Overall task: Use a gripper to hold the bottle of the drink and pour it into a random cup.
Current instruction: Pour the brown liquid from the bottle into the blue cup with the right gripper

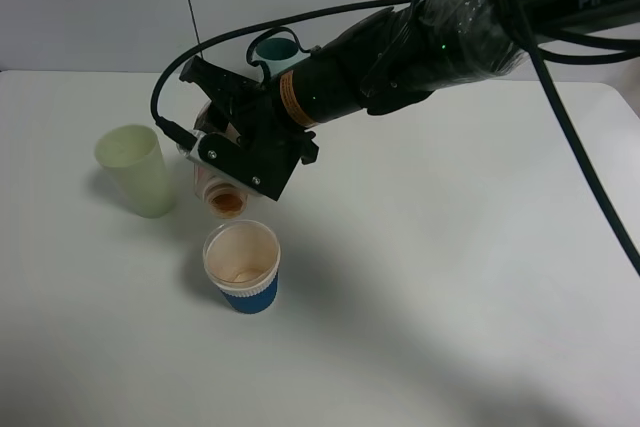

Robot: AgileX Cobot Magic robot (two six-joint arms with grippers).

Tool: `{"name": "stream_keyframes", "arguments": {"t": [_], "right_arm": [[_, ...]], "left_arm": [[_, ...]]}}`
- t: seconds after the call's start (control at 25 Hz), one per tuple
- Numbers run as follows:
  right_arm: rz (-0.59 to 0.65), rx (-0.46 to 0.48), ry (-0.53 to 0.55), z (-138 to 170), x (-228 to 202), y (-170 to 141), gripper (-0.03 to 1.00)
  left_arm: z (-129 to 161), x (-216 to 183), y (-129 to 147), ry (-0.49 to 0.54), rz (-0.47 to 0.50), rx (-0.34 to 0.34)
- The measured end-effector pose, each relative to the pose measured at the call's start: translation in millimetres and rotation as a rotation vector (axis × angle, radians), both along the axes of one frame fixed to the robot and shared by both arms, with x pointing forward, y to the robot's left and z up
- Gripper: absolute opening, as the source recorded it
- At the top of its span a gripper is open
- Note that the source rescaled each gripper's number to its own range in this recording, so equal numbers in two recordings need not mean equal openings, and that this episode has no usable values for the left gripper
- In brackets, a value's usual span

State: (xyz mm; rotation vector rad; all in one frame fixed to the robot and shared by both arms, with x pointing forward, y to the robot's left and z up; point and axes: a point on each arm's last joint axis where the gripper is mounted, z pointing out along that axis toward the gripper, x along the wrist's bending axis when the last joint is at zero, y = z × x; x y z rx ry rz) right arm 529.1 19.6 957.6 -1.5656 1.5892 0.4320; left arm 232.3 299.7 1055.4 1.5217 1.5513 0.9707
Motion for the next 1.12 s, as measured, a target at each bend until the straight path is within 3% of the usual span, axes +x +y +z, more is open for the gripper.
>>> {"name": "stream_keyframes", "arguments": {"t": [0.4,1.12], "right_arm": [[0.029,-0.022,-0.071,5.3,-5.0,4.4,0.03],[0.042,-0.023,-0.074,5.4,-7.3,6.4,0.03]], "left_arm": [[0.0,0.0,0.0,0.0,0.0,0.0],[0.0,0.0,0.0,0.0,0.0,0.0]]}}
